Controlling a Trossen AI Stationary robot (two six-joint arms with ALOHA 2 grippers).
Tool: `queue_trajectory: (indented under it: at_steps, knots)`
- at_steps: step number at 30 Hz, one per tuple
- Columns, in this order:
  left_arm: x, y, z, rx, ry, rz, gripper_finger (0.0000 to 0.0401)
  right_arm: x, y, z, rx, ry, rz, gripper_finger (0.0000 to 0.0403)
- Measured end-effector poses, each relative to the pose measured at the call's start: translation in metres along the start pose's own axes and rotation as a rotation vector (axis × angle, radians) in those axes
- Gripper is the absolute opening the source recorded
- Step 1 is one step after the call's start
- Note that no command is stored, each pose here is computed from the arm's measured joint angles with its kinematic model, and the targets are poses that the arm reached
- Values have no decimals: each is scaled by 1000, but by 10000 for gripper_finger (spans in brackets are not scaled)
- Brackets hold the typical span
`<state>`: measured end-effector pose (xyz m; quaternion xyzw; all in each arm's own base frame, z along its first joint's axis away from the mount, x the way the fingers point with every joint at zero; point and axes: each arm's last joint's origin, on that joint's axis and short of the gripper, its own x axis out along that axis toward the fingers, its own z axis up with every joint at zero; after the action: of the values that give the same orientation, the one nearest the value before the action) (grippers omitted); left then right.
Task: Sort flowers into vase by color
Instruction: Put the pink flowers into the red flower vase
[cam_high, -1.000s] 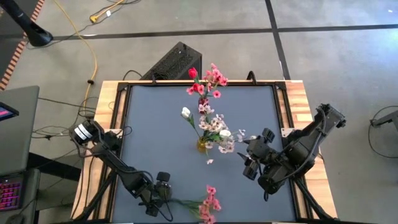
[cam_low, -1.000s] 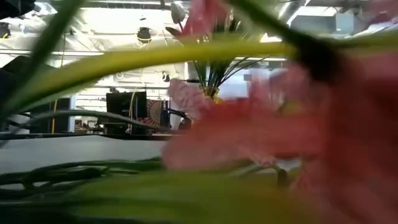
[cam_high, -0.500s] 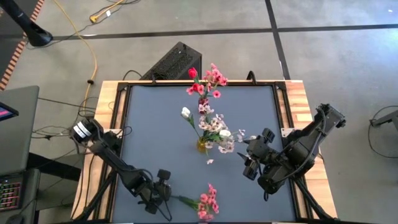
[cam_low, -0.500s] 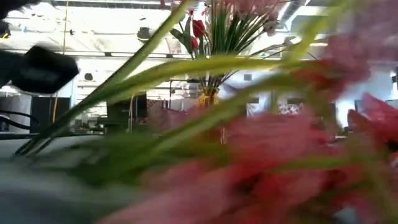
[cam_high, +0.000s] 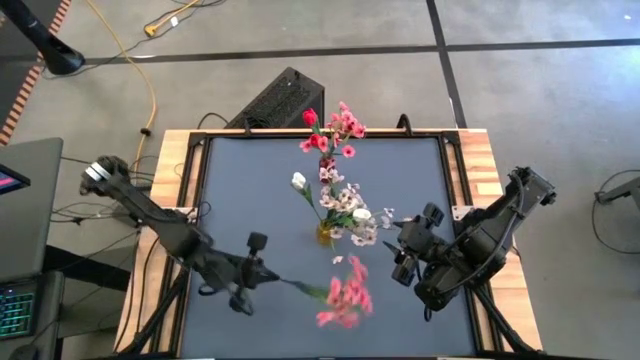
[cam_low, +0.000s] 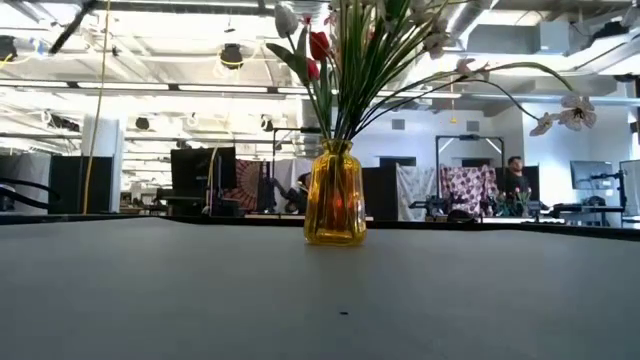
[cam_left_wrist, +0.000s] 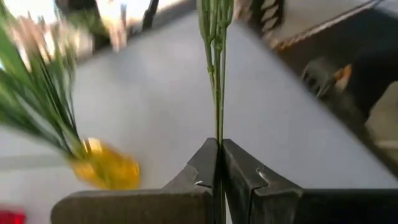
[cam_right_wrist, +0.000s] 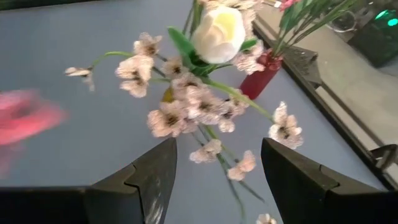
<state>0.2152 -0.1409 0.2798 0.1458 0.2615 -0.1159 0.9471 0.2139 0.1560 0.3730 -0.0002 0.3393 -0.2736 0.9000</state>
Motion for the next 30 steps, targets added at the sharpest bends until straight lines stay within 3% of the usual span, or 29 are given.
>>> queue_trajectory:
  at_steps: [7,11,17,24,30]
  knots:
    - [-56,36,23,128,-318,-86,0,10,-9,6,-27,1,-71,260]
    - [-87,63,27,149,-447,20,0,17,-13,11,-86,1,-99,260]
    - [-115,105,21,117,-534,190,0,8,-29,16,-142,-69,-138,260]
    - [-119,149,9,103,-571,332,0,-7,-79,21,-55,-124,-172,260]
    - [-128,196,-2,64,-630,424,0,1,-124,-3,52,-135,-219,260]
